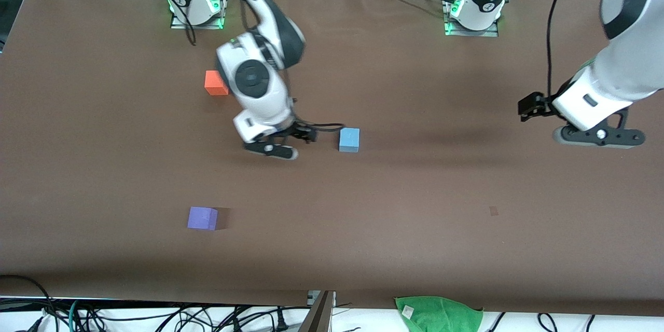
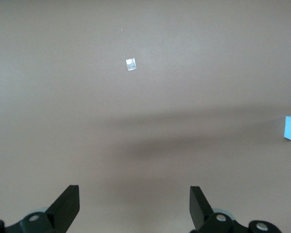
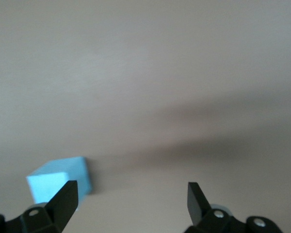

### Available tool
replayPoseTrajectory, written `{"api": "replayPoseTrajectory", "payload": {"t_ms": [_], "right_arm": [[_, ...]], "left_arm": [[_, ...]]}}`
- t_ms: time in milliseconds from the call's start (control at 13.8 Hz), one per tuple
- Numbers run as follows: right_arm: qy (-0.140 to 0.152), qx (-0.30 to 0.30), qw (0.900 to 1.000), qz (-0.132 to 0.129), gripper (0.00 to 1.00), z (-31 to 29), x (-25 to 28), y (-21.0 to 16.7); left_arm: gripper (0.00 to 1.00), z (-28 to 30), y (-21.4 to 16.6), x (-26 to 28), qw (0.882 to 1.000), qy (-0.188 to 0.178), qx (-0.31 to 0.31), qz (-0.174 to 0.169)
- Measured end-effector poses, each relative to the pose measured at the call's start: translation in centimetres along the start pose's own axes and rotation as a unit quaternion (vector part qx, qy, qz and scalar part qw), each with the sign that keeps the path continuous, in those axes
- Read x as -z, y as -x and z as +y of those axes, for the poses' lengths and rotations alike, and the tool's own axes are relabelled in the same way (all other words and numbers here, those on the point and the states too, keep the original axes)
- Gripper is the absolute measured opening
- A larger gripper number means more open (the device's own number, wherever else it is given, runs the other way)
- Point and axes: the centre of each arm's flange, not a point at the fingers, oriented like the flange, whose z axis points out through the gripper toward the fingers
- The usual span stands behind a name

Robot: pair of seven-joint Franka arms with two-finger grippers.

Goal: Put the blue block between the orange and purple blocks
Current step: 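Set the blue block down and open the left gripper, withdrawing it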

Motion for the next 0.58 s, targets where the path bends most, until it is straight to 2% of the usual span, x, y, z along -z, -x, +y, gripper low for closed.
{"api": "replayPoseTrajectory", "payload": {"t_ms": [145,291,436,581], "right_arm": [[-0.018,-0.01,1.0,0.016,1.0,-3.5,-3.6,2.4],[-0.022,-0.01,0.999,0.022,1.0,-5.9,-6.0,3.9],[-0.024,-0.001,0.999,0.033,1.0,-7.6,-6.8,4.9],[-0.039,0.009,0.998,0.048,1.0,-8.9,-6.4,5.6]], "left_arm": [[1.0,-2.1,1.8,0.2,1.0,0.021,-0.004,0.004],[1.0,-3.7,3.7,0.0,0.999,0.023,-0.004,0.025],[1.0,-3.5,5.2,0.0,0.999,0.021,-0.004,0.03],[1.0,-2.8,5.8,-0.1,0.999,0.02,-0.008,0.029]]}}
